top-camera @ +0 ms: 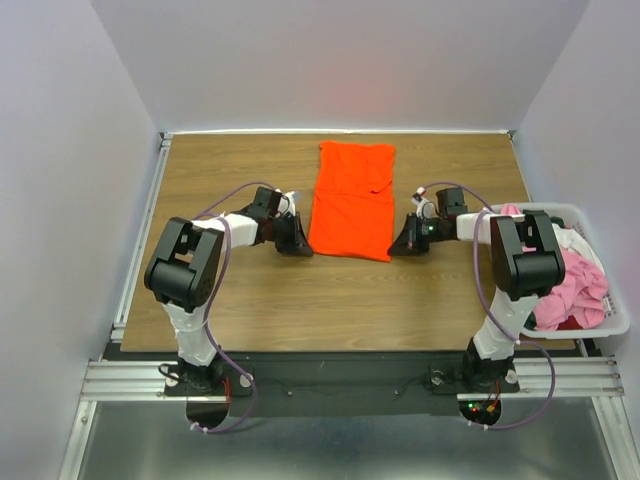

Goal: Fold and stack the t-shirts
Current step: Fold the tshirt

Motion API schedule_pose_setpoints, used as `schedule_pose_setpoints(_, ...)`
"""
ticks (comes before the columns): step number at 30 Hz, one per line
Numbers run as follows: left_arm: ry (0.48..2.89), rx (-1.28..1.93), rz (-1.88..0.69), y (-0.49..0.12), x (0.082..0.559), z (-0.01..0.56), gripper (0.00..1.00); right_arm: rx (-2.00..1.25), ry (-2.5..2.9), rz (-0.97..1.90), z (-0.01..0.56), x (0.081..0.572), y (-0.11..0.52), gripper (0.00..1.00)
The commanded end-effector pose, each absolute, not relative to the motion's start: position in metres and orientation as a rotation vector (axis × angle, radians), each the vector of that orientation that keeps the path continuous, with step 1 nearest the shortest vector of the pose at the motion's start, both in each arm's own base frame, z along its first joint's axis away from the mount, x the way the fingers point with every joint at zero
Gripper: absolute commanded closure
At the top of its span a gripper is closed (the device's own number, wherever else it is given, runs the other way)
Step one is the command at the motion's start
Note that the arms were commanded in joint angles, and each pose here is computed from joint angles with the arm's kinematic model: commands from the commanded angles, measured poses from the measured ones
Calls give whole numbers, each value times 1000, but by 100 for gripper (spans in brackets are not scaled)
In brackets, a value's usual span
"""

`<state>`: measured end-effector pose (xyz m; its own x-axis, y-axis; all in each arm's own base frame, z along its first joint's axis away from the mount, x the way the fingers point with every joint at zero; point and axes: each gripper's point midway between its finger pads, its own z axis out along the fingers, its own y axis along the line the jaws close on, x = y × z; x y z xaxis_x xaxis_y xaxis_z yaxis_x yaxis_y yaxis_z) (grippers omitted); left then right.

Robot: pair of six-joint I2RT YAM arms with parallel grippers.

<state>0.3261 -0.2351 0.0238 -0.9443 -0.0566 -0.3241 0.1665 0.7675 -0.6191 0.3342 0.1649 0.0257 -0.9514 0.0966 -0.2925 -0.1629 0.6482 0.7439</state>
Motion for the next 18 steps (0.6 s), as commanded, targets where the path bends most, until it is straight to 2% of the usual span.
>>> schedule_pose_setpoints(1,2662,52,-847,-218,326,20,96,-56,2573,1080,22,340,156,99)
schedule_pose_setpoints(5,2602,85,-851,-219,333,58,92,-90,2478,1035,62,364,156,99)
schedule_pose_setpoints(9,2457,126,-851,-231,373,115,87,-102,2375,1039,103,402,161,99)
schedule_pose_setpoints(18,2416,190,-905,-271,461,122,87,-76,2310,1024,112,485,168,99)
